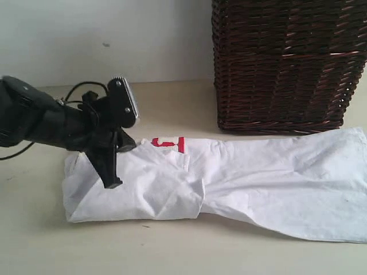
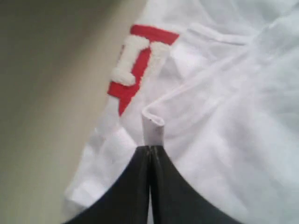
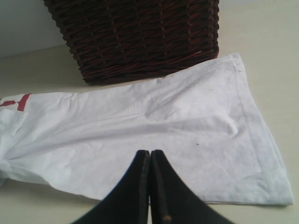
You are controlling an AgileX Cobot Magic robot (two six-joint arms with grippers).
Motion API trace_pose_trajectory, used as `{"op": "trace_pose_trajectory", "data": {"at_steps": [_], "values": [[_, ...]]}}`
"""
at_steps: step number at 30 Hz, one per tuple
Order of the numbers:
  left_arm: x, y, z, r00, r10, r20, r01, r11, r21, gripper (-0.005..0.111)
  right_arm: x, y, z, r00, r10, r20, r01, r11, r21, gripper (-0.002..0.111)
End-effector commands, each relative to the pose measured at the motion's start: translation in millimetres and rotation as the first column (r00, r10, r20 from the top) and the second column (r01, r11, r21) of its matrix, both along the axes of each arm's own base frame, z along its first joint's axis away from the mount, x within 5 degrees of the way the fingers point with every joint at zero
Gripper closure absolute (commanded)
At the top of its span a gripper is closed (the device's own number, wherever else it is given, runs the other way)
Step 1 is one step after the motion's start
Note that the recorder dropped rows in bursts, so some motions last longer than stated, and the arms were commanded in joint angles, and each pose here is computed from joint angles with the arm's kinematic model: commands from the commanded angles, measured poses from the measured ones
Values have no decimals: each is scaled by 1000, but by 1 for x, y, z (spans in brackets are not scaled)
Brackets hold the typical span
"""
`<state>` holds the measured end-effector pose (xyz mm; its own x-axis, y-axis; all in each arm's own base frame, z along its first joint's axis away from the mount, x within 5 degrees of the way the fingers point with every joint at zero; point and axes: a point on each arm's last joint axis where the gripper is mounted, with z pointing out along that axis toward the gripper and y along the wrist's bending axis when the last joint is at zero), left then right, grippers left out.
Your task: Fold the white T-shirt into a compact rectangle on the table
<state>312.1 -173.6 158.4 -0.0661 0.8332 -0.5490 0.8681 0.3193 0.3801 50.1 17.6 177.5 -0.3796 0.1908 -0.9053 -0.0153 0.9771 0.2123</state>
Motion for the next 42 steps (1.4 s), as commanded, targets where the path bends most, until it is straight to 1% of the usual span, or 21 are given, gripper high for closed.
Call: {"op": "trace_pose_trajectory", "data": {"at_steps": [1, 4, 6, 7, 9, 10, 11, 12, 14, 15, 16, 23, 25, 29, 35, 38, 42], "values": [[16, -6, -26, 996, 64, -61, -64, 998, -9, 107, 0, 0, -1, 1000, 2, 1, -2, 1000, 0, 108], [27, -8, -33, 989, 133, -61, -134, 991, -17, 107, 0, 0, -1, 1000, 2, 1, -2, 1000, 0, 108], [29, -7, -30, 986, 161, -51, -163, 986, -26, 107, 0, 0, -1, 1000, 2, 1, -2, 1000, 0, 108], [30, -5, -26, 983, 181, -28, -181, 983, -20, 104, 0, 0, -1, 1000, 2, 1, -2, 1000, 0, 108], [31, -3, -20, 981, 194, -4, -194, 981, -19, 93, 0, 0, -1, 1000, 2, 1, -2, 1000, 0, 108], [31, -3, -18, 981, 196, 3, -196, 980, -23, 84, 0, 0, -1, 1000, 2, 1, -2, 1000, 0, 108], [31, -3, -17, 981, 196, 2, -196, 980, -26, 80, 0, 0, -1, 1000, 2, 1, -2, 1000, 0, 108], [30, -5, -17, 981, 192, 3, -192, 981, -25, 73, 0, 0, -1, 1000, 2, 1, -2, 1000, 0, 108], [29, -7, -14, 982, 187, 10, -187, 982, -28, 65, 0, 0, -1, 1000, 2, 1, -2, 1000, 0, 108], [28, -9, -12, 983, 183, 13, -183, 983, -32, 63, 0, 0, -1, 1000, 2, 1, -2, 1000, 0, 108], [27, -10, -5, 983, 183, 23, -182, 982, -50, 62, 0, 0, -1, 1000, 2, 1, -2, 1000, 0, 108], [18, -17, 27, 981, 194, -12, -193, 961, -201, 62, 0, 0, -1, 1000, 2, 1, -2, 1000, 0, 108], [17, -17, 32, 977, 214, -17, -212, 950, -227, 62, 0, 0, -1, 1000, 2, 1, -2, 1000, 0, 108], [16, -16, 41, 976, 217, -3, -211, 946, -245, 62, 0, 0, -1, 1000, 2, 1, -2, 1000, 0, 108], [16, -17, 41, 977, 215, -6, -210, 946, -249, 62, 0, 0, -1, 1000, 2, 1, -2, 1000, 0, 108], [14, -19, 41, 980, 198, -30, -199, 942, -269, 62, 0, 0, -1, 1000, 2, 1, -2, 1000, 0, 108], [5, -24, 31, 988, 114, -102, -139, 946, -292, 62, 0, 0, -1, 1000, 2, 1, -2, 1000, 0, 108]]}}
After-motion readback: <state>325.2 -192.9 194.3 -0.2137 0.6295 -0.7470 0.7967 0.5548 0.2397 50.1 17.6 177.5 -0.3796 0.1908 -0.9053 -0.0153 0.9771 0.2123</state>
